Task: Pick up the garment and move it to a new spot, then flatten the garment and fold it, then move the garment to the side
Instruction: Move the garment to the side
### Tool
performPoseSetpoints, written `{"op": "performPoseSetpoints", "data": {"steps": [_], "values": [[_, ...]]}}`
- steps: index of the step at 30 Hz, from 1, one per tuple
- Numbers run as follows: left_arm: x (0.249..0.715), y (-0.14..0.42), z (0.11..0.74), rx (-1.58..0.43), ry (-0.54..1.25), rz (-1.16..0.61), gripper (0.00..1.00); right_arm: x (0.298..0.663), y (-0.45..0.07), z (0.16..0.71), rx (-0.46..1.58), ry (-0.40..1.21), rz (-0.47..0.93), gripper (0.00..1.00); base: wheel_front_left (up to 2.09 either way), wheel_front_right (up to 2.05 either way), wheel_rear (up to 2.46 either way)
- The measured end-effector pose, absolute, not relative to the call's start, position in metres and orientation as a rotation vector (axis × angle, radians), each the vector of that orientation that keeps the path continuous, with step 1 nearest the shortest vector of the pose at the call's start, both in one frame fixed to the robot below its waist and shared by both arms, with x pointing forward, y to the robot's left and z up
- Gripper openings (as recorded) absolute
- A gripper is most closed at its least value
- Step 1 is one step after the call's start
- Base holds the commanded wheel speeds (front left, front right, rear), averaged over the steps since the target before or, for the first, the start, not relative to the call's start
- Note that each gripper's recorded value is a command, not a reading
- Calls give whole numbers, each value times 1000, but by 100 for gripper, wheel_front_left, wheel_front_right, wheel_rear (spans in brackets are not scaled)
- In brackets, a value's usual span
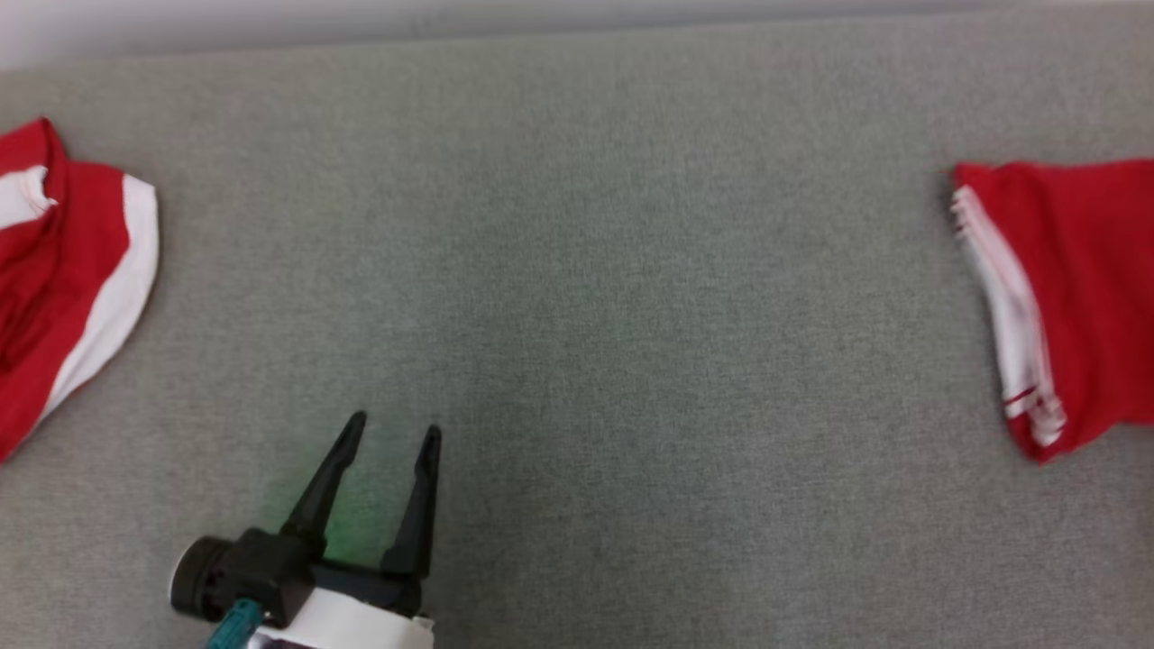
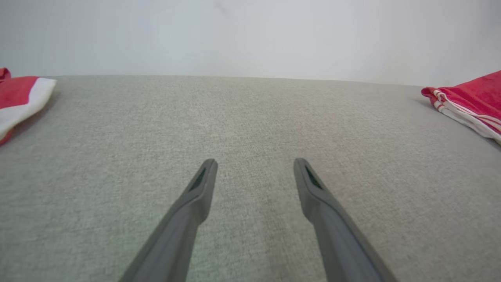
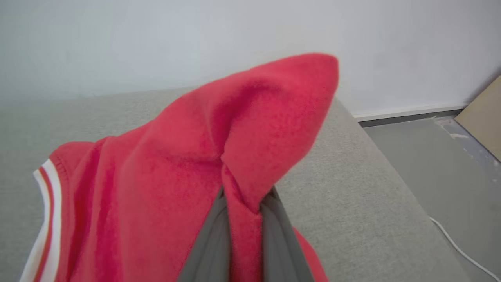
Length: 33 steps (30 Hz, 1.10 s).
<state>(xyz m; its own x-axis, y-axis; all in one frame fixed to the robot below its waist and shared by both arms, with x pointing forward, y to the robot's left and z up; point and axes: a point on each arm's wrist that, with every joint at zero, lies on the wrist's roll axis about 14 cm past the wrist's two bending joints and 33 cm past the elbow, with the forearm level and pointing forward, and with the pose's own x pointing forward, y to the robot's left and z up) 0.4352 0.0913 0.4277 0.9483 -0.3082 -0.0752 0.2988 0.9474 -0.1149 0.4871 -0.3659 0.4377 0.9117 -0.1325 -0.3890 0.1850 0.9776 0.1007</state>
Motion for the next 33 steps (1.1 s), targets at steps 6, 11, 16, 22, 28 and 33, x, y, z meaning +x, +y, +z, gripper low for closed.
{"op": "performPoseSetpoints", "data": {"steps": [6, 11, 16, 22, 28, 33], "values": [[442, 85, 431, -115, 71, -332, 100, 506, -417, 451, 33, 319, -309, 0, 0, 0, 0], [442, 89, 430, -110, 72, -325, 100, 527, -419, 459, -21, 279, -331, 0, 0, 0, 0], [444, 92, 423, -106, 86, -316, 100, 532, -437, 465, -84, 287, -383, 100, 0, 0, 0], [447, 93, 425, -106, 78, -301, 100, 523, -448, 479, -132, 270, -403, 100, 0, 0, 0], [445, 93, 441, -124, 46, -284, 100, 512, -439, 501, -168, 195, -360, 100, 0, 0, 0], [431, 98, 452, -130, 36, -259, 100, 491, -417, 521, -194, 106, -297, 100, 0, 0, 0]]}}
